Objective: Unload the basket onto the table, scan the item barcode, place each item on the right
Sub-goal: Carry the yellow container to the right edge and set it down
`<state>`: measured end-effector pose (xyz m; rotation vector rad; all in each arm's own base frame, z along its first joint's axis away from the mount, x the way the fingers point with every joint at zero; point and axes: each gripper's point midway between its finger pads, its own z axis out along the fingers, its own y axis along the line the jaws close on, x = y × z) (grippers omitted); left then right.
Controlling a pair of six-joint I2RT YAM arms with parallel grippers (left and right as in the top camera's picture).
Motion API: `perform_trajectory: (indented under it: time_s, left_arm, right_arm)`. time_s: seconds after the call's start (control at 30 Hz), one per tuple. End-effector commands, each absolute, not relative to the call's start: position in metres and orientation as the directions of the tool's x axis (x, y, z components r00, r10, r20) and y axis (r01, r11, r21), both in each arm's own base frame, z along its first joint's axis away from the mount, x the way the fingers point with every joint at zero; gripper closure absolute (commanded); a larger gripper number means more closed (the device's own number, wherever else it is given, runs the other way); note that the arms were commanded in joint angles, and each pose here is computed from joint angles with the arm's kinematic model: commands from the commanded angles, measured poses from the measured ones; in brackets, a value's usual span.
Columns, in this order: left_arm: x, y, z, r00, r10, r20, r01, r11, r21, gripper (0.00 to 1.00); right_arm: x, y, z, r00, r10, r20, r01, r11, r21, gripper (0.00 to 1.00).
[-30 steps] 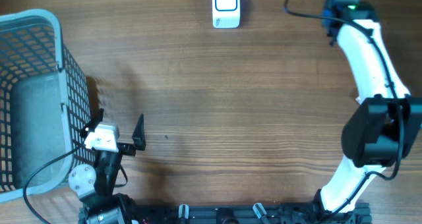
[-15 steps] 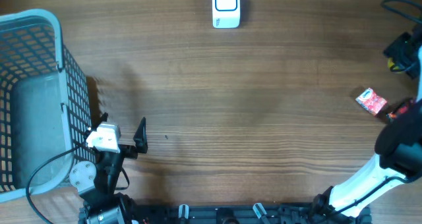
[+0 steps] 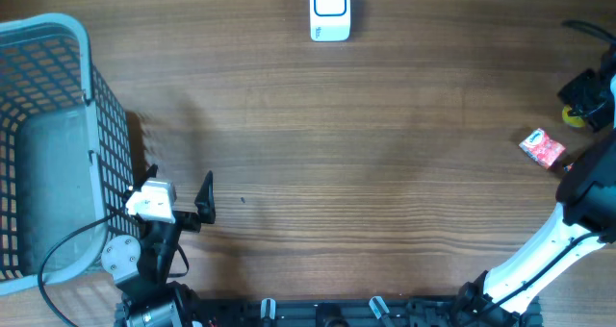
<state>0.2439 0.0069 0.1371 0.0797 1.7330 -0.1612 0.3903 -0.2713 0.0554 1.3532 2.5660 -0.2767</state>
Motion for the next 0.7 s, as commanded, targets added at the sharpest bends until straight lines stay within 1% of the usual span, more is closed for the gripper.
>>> perform_trajectory:
  time_s: [0.0,0.03,0.07,0.1,0.13,0.17,0.2,0.27,0.33,0.43,0.47,0.53,0.57,0.6,0.67]
  left_arm:
    - [0.244,0.008,0.135,-0.172,-0.049,-0.984,0.139,0.988,-0.073,0.00]
    - [0.244,0.008,0.135,-0.172,-0.049,-0.984,0.139,0.988,-0.073,0.00]
    - [0.244,0.008,0.135,-0.172,-0.049,-0.984,0.139,0.988,-0.073,0.00]
    - [0.244,0.008,0.135,-0.172,-0.049,-0.984,0.139,0.988,-0.073,0.00]
    - [0.244,0.008,0.135,-0.172,-0.049,-0.984,0.139,0.988,-0.073,0.00]
    - [0.244,0.008,0.135,-0.172,-0.049,-0.984,0.139,0.988,-0.073,0.00]
    - [0.244,0.008,0.135,-0.172,-0.049,-0.984,0.139,0.988,-0.073,0.00]
    - [0.244,0.008,0.135,-0.172,-0.049,-0.984,0.139,0.988,-0.073,0.00]
    - [0.244,0.008,0.135,-0.172,-0.049,-0.984,0.139,0.988,-0.073,0.00]
    - [0.244,0.008,0.135,-0.172,-0.049,-0.984,0.139,0.988,-0.073,0.00]
    - [0.244,0.008,0.135,-0.172,-0.049,-0.984,0.139,0.988,-0.073,0.00]
    - [0.244,0.008,0.135,-0.172,-0.049,-0.984,0.139,0.988,-0.073,0.00]
    - [0.244,0.008,0.135,-0.172,-0.049,-0.984,0.139,0.988,-0.073,0.00]
    - [0.244,0.008,0.135,-0.172,-0.049,-0.984,0.139,0.988,-0.073,0.00]
    - [0.244,0.008,0.135,-0.172,-0.049,-0.984,0.139,0.988,-0.073,0.00]
  right_arm:
    - [0.393,-0.264,0.042,-0.546,0.802,-0.243,0.831,0.554,-0.038,0.34]
    - [0.392,-0.263,0.041,-0.550,0.800,-0.239,0.829,0.557,-0.041,0.25]
    - [0.391,-0.263,0.041,-0.551,0.801,-0.235,0.829,0.557,-0.044,0.19]
    - [0.389,-0.262,0.040,-0.551,0.802,-0.229,0.829,0.557,-0.046,0.16]
    - [0.388,-0.262,0.040,-0.554,0.801,-0.225,0.828,0.559,-0.049,0.11]
    - [0.388,-0.262,0.041,-0.579,0.784,-0.224,0.811,0.583,-0.055,0.00]
    - [0.389,-0.262,0.043,-0.597,0.769,-0.228,0.797,0.602,-0.059,0.00]
    - [0.385,-0.269,0.064,-0.590,0.758,-0.278,0.801,0.592,-0.086,0.00]
    - [0.387,-0.271,0.115,-0.588,0.717,-0.375,0.788,0.613,-0.063,0.00]
    - [0.389,-0.237,0.203,-0.615,0.615,-0.494,0.675,0.734,0.073,0.00]
    - [0.385,-0.205,0.253,-0.620,0.543,-0.566,0.573,0.806,0.145,0.00]
    - [0.360,-0.158,0.322,-0.585,0.454,-0.672,0.464,0.867,0.182,0.00]
    - [0.336,-0.122,0.360,-0.562,0.382,-0.734,0.375,0.908,0.185,0.00]
    - [0.308,-0.086,0.388,-0.539,0.326,-0.777,0.285,0.938,0.196,0.00]
    - [0.270,-0.054,0.411,-0.507,0.290,-0.812,0.208,0.955,0.211,0.00]
